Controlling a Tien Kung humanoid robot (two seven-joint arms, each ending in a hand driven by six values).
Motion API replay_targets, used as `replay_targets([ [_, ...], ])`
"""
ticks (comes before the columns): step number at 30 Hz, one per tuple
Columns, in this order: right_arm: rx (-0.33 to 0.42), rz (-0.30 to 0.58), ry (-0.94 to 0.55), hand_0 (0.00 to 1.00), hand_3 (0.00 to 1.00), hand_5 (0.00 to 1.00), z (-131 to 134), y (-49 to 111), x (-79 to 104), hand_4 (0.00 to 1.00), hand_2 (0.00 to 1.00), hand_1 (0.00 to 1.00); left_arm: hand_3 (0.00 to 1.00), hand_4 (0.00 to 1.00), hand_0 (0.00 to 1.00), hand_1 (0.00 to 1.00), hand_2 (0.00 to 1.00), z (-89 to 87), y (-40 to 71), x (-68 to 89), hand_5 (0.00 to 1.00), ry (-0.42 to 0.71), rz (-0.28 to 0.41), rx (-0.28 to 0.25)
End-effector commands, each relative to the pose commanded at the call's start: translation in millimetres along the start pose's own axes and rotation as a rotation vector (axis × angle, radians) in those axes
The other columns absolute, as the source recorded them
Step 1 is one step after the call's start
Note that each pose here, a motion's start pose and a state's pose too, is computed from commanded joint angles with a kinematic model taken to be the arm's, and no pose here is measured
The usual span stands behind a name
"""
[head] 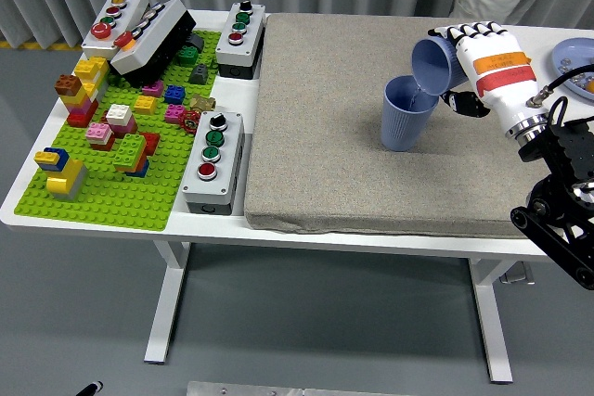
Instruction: Pick cup pour cup place
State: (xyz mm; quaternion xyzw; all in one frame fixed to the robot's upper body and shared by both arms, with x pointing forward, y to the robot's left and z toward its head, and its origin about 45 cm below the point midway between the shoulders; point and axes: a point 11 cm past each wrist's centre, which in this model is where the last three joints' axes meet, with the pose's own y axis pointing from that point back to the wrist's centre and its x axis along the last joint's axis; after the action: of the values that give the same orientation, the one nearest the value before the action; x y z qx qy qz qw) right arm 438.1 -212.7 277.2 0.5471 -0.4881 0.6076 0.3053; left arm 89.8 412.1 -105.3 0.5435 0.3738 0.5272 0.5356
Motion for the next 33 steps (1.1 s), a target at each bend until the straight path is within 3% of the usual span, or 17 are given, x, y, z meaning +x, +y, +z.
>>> replay_targets([
  [23,0.025,-0.015,0.061,0.833,0.688,0.091,-2.6,-1.6,1.4,0.667,0.585,0.738,0.750,0.559,0.821,0.781,0.824,-2.7,0.3,1.7,0.998,0.000,0.003,0.005],
  [33,-0.015,-0.017,-0.001,0.839,0.687,0.096,2.9,-2.1,3.2,0.668,0.587,0.740,0.751,0.559,0.821,0.781,0.824,-1.7,0.2,1.4,0.998,0.002,0.003,0.002],
])
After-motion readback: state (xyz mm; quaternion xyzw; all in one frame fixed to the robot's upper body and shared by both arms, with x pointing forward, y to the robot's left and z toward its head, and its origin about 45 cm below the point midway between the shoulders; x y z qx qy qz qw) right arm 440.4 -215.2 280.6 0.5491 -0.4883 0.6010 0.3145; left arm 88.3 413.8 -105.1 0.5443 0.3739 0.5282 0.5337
